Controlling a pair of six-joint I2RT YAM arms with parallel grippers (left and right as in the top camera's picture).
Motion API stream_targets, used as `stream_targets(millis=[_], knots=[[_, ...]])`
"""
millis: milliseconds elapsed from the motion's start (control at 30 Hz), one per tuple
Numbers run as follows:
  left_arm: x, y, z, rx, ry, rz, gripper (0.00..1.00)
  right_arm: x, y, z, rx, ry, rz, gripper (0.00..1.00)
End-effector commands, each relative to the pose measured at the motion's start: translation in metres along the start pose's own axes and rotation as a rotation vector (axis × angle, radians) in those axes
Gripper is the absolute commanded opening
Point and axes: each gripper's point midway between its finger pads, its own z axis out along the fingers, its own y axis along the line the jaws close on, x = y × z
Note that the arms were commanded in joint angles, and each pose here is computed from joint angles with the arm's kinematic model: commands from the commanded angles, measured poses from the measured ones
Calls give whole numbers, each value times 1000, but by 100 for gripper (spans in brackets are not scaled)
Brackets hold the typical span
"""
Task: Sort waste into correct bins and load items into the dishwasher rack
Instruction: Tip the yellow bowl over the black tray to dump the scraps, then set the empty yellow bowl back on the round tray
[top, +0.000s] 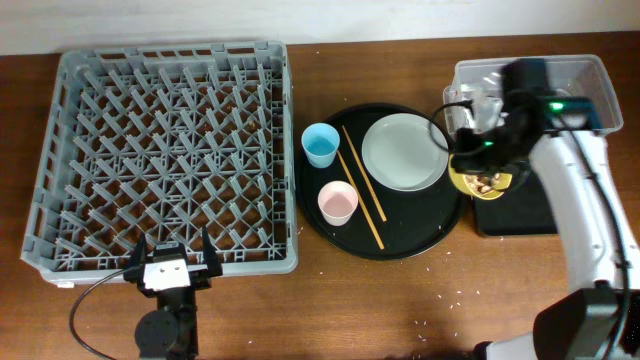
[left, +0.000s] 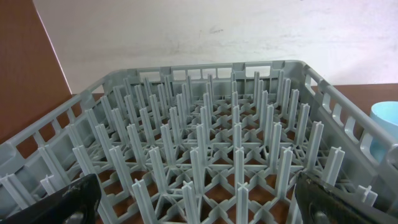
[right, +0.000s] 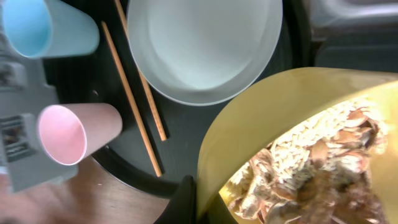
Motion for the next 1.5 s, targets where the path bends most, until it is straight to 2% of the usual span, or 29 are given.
stream_targets(millis=[0, 100, 333, 400, 567, 767, 967, 1200, 1400, 1467], knots=[[2, 0, 0, 1, 1, 13, 99, -13, -15, -26, -234, -116, -59, 4], [2, 0, 0, 1, 1, 13, 99, -22, -58, -32, -410, -274, 58, 4], [2, 0, 0, 1, 1, 13, 99, -22, -108, -13, -670, -505, 149, 4], [2, 0, 0, 1, 1, 13, 99, -19, -122, -1, -754, -509, 218, 4], [2, 0, 0, 1, 1, 13, 99, -18, -143, -29, -990, -603, 371, 4], [2, 0, 0, 1, 1, 13, 99, -12, -161, -35, -1040, -542, 589, 4], [2, 0, 0, 1, 1, 13, 99, -18, -168, -34, -1023, -534, 606, 4], [2, 0, 0, 1, 1, 13, 99, -26, -135, -25, -1068, -473, 537, 4], [2, 0, 0, 1, 1, 13, 99, -26, -18, -12, -1036, -267, 296, 4], [2, 0, 0, 1, 1, 13, 99, -18, 19, 2, -919, -197, 196, 4]])
